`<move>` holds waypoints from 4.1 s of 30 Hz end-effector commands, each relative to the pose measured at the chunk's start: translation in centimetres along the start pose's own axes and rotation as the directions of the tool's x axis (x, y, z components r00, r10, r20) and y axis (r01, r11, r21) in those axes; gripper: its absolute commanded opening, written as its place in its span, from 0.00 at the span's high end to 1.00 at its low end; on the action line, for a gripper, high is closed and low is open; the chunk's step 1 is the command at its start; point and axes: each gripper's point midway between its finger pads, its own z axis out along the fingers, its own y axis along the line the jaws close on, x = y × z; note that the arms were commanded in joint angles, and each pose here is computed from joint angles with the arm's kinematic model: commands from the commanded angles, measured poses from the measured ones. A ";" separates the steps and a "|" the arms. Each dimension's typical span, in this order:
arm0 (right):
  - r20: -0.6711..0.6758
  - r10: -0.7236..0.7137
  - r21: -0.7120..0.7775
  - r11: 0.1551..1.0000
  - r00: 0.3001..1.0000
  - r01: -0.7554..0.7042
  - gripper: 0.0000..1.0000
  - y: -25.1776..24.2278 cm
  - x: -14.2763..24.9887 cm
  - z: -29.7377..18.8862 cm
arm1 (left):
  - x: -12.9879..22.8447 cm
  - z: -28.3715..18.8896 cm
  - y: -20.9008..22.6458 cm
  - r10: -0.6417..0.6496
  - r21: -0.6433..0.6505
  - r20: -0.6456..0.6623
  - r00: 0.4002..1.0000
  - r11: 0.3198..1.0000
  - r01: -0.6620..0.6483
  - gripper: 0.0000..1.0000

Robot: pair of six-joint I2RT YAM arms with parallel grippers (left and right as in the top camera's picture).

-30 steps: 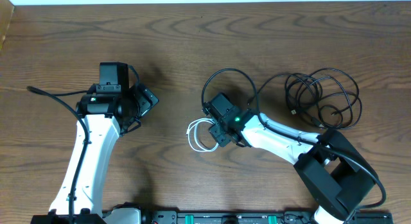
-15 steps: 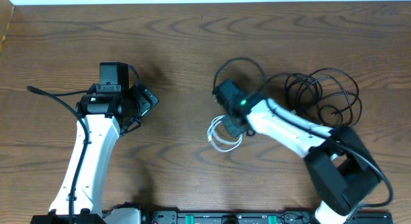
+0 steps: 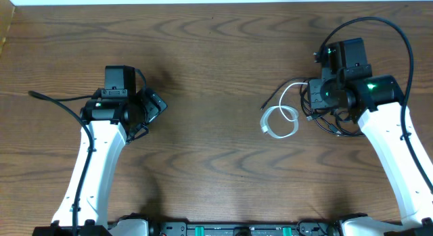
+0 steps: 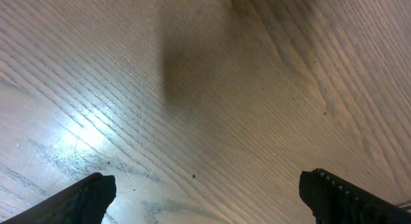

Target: Untangle cables

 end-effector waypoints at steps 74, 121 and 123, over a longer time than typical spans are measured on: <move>0.558 0.431 0.469 0.542 0.710 -0.697 0.99 -32.3 1.4 -4.4 | -0.5 -0.4 0.2 -0.007 -0.005 0.022 1.000 1.000 0.007 0.02; 0.094 0.957 0.178 -0.287 -0.274 -0.941 0.01 -37.3 18.4 5.3 | -0.5 -0.4 0.1 -0.007 -0.005 0.022 1.000 1.000 0.007 0.02; -0.003 0.945 0.139 -0.322 -0.326 -0.936 0.01 -36.2 18.3 6.2 | -0.5 -0.4 0.1 -0.007 -0.005 0.022 1.000 1.000 0.007 0.02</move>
